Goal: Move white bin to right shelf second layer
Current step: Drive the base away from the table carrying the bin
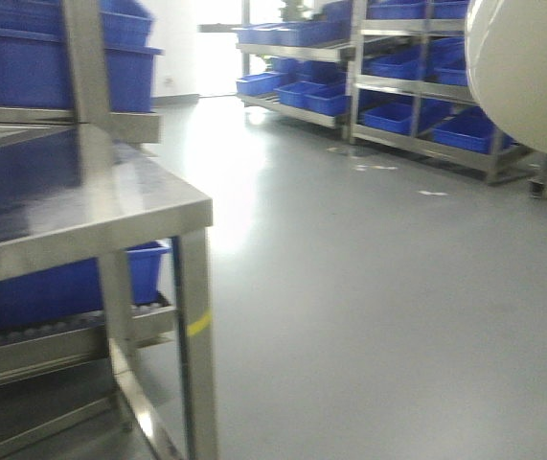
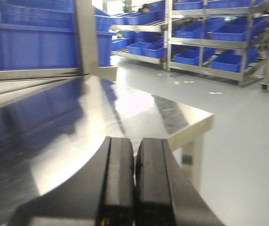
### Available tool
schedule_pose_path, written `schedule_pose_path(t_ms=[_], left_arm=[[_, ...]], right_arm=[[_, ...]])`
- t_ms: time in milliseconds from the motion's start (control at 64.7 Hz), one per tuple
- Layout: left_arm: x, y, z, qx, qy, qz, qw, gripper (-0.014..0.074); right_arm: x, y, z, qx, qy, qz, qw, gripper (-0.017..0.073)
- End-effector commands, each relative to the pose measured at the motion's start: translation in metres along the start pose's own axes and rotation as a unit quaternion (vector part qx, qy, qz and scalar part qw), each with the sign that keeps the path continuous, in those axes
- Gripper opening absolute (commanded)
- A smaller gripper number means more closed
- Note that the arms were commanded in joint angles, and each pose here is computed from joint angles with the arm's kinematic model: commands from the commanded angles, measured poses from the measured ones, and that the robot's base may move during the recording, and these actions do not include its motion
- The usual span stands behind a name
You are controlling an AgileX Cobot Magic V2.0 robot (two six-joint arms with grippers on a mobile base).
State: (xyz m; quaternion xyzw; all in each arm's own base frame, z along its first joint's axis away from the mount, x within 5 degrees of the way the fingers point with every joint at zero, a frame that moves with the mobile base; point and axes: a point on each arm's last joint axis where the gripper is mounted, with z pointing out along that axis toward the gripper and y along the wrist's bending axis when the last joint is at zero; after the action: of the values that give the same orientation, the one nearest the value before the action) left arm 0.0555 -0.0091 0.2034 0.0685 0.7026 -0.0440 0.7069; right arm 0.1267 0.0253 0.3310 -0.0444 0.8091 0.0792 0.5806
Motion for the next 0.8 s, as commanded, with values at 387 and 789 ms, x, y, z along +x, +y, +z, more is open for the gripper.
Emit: schedule_pose_path(t_ms=[387,789], left_arm=[[0.0041,0.0000,0.0002,0.000,-0.031,-0.005,1.000,0.0085],[0.0041,0.0000,0.0002,0.000,-0.031,-0.005,1.000,0.0085]], right_arm=[[-0.0191,0.0013,-0.0047,-0.005,-0.066,-0.001,0.998,0.0057],[-0.0190,0.0013,-0.0047,-0.005,-0.066,-0.001,0.998,0.0057]])
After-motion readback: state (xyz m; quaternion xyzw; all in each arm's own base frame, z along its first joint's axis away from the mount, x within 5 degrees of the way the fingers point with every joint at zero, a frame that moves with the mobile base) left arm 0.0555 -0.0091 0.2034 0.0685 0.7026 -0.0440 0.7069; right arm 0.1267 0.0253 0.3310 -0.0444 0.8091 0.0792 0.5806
